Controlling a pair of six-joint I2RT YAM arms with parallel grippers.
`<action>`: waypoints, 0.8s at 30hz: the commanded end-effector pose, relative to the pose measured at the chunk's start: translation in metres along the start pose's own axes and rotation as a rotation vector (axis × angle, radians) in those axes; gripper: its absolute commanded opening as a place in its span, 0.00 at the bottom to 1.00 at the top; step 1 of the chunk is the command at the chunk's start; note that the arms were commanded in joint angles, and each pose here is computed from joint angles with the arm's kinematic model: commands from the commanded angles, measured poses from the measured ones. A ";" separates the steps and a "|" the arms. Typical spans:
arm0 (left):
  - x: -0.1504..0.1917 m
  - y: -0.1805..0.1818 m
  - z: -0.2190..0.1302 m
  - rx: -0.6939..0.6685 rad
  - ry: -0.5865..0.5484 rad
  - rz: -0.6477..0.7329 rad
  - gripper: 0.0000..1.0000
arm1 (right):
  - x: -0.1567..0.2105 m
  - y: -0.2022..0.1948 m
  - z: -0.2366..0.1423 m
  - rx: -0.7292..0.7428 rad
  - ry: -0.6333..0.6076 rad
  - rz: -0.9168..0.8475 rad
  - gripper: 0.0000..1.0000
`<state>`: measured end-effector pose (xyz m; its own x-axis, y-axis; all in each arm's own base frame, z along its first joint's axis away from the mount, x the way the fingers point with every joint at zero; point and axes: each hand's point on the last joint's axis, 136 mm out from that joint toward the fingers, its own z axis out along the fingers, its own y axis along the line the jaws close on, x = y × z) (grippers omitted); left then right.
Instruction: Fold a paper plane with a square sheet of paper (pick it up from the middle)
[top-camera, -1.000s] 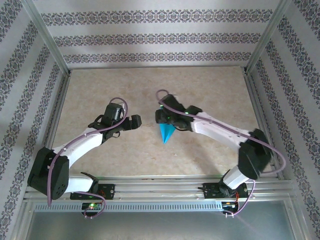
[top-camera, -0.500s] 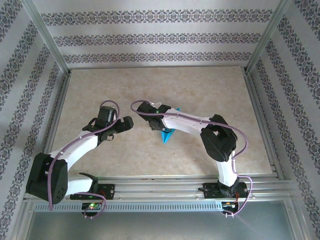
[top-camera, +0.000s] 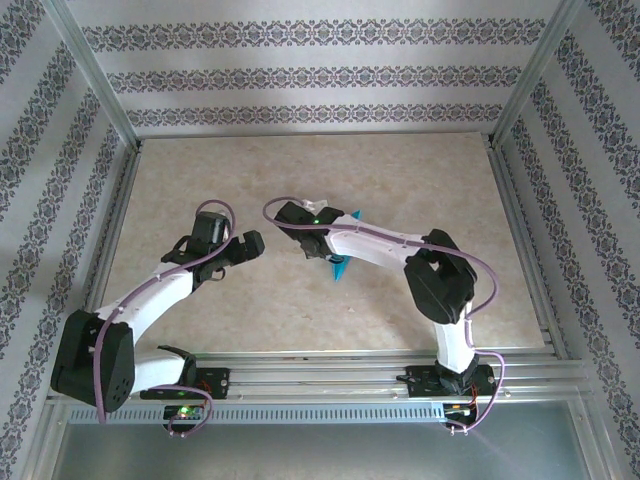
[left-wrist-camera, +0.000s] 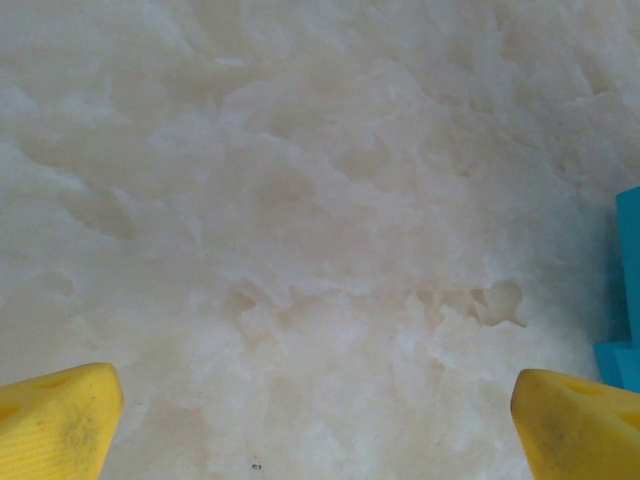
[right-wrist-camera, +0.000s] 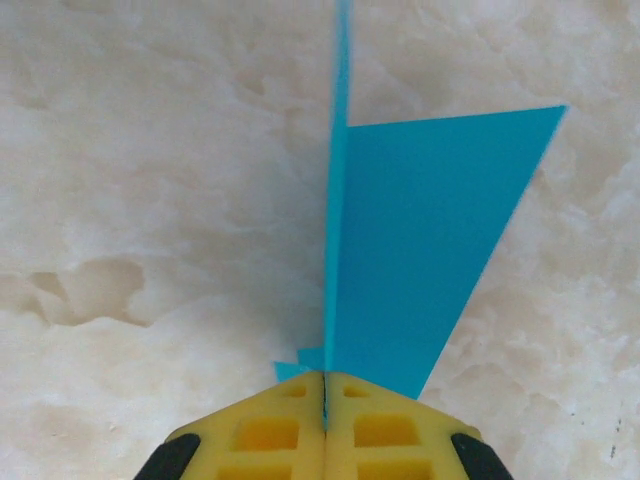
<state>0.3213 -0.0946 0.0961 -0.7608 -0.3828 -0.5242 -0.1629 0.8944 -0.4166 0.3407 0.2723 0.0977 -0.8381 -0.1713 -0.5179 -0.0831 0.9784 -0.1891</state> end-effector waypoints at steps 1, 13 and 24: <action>-0.004 0.002 -0.008 0.007 -0.003 -0.044 1.00 | -0.039 0.006 -0.041 -0.254 -0.113 0.130 0.02; -0.010 -0.021 -0.017 0.162 -0.032 -0.074 0.94 | -0.058 0.046 -0.046 -1.075 -0.048 0.547 0.02; 0.009 -0.058 0.014 0.360 0.102 -0.134 0.78 | -0.019 0.056 -0.006 -1.033 0.065 0.528 0.03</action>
<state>0.3249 -0.1366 0.0937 -0.8043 -0.4493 -0.3889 -0.0993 0.7468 -0.6576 0.3473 0.3221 0.0966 -0.9187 0.2840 -0.2745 -0.0572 0.5919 0.8040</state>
